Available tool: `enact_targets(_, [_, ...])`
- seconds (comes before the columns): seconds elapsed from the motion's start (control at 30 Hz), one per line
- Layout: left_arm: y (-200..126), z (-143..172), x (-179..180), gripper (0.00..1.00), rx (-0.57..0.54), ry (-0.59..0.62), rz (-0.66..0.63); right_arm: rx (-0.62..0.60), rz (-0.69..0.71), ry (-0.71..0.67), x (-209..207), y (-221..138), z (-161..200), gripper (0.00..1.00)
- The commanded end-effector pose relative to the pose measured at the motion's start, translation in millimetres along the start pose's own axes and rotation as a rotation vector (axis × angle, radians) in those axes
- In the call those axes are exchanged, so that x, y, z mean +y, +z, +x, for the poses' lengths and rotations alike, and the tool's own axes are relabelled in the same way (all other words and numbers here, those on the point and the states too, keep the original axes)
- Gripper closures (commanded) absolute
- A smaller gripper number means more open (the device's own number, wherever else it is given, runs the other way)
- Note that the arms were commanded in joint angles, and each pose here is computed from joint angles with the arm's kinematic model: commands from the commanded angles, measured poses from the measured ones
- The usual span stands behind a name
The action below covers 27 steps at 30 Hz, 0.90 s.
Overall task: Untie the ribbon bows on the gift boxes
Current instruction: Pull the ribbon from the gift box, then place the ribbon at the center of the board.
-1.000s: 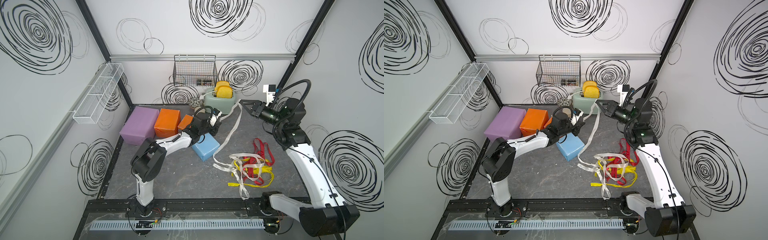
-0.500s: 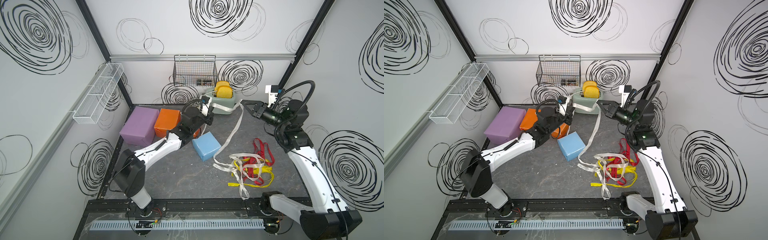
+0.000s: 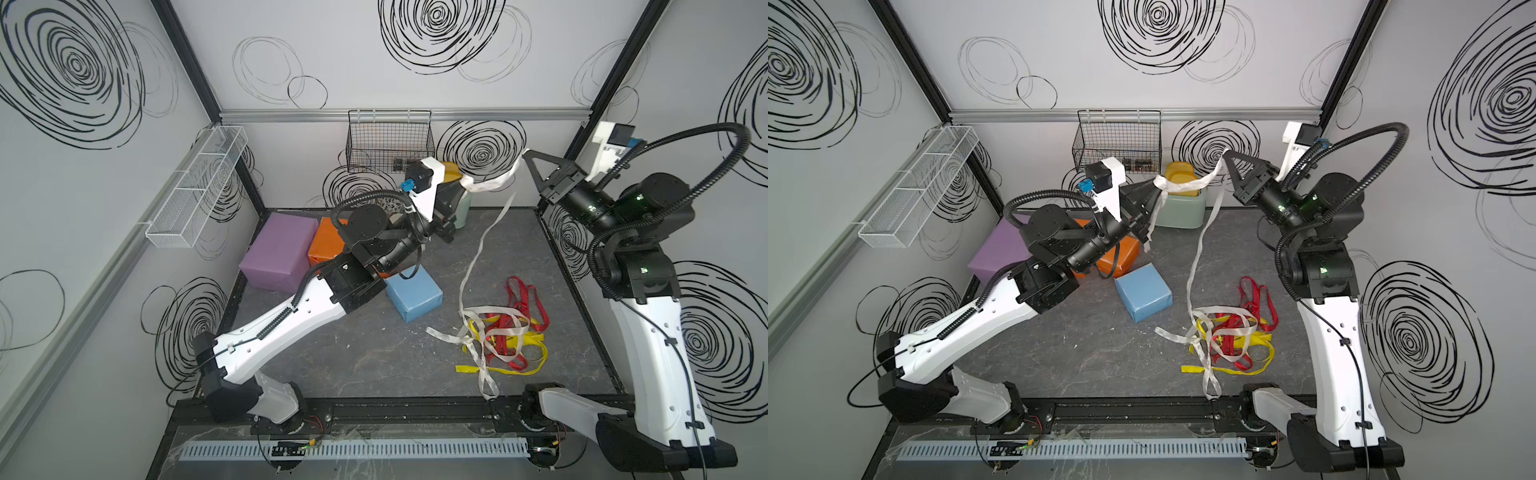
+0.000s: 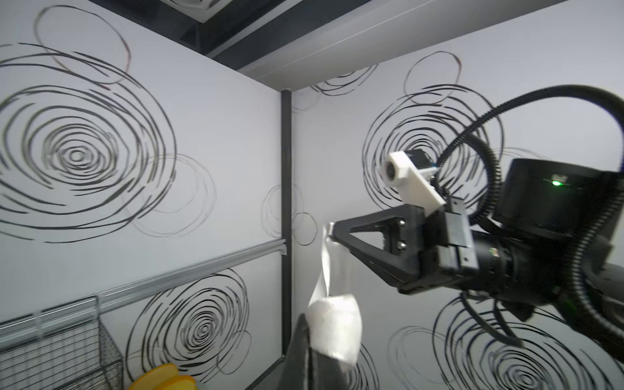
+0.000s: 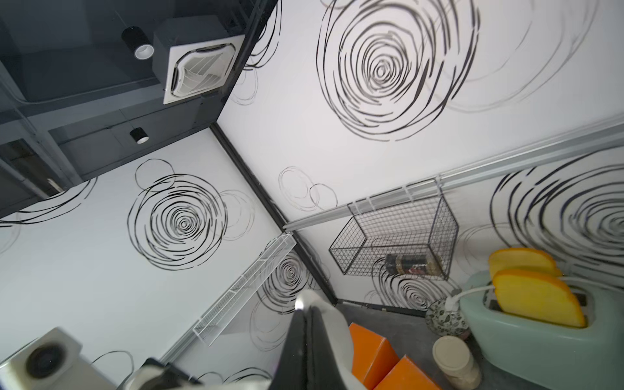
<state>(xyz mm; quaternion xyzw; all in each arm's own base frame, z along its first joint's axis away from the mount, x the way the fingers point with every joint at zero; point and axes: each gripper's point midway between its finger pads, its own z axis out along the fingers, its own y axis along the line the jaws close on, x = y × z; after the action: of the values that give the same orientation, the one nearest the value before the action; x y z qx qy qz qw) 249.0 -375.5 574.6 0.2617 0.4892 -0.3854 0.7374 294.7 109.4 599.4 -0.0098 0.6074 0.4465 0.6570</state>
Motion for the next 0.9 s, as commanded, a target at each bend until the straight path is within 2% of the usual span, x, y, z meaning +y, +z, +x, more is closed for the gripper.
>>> enact_targets(0.0, [11, 27, -40, 1.00, 0.089, -0.027, 0.133, -0.089, 0.149, -0.094, -2, -24, -27, 1.00])
enact_targets(0.13, [19, 49, -87, 1.00, 0.139, -0.128, 0.256, -0.155, 0.298, -0.146, -11, -49, -42, 1.00])
enact_targets(0.23, [23, 77, -116, 1.00, 0.190, -0.228, 0.323, -0.180, 0.438, -0.172, -30, -67, -44, 1.00])
enact_targets(0.37, [23, 126, -150, 1.00, 0.291, -0.357, 0.376, -0.170, 0.575, -0.182, -62, -87, -23, 1.00])
enact_targets(0.43, [20, 150, -161, 1.00, 0.325, -0.395, 0.360, -0.165, 0.640, -0.179, -82, -99, -7, 1.00])
enact_targets(0.63, [1, 234, -183, 1.00, 0.467, -0.591, 0.300, -0.067, 0.831, -0.072, -162, -134, 86, 1.00])
enact_targets(0.73, [-11, 278, -184, 1.00, 0.561, -0.625, 0.219, -0.016, 0.887, 0.017, -196, -153, 139, 1.00])
enact_targets(0.87, [-32, 326, -168, 1.00, 0.668, -0.645, 0.071, 0.067, 0.950, 0.138, -230, -173, 201, 1.00])
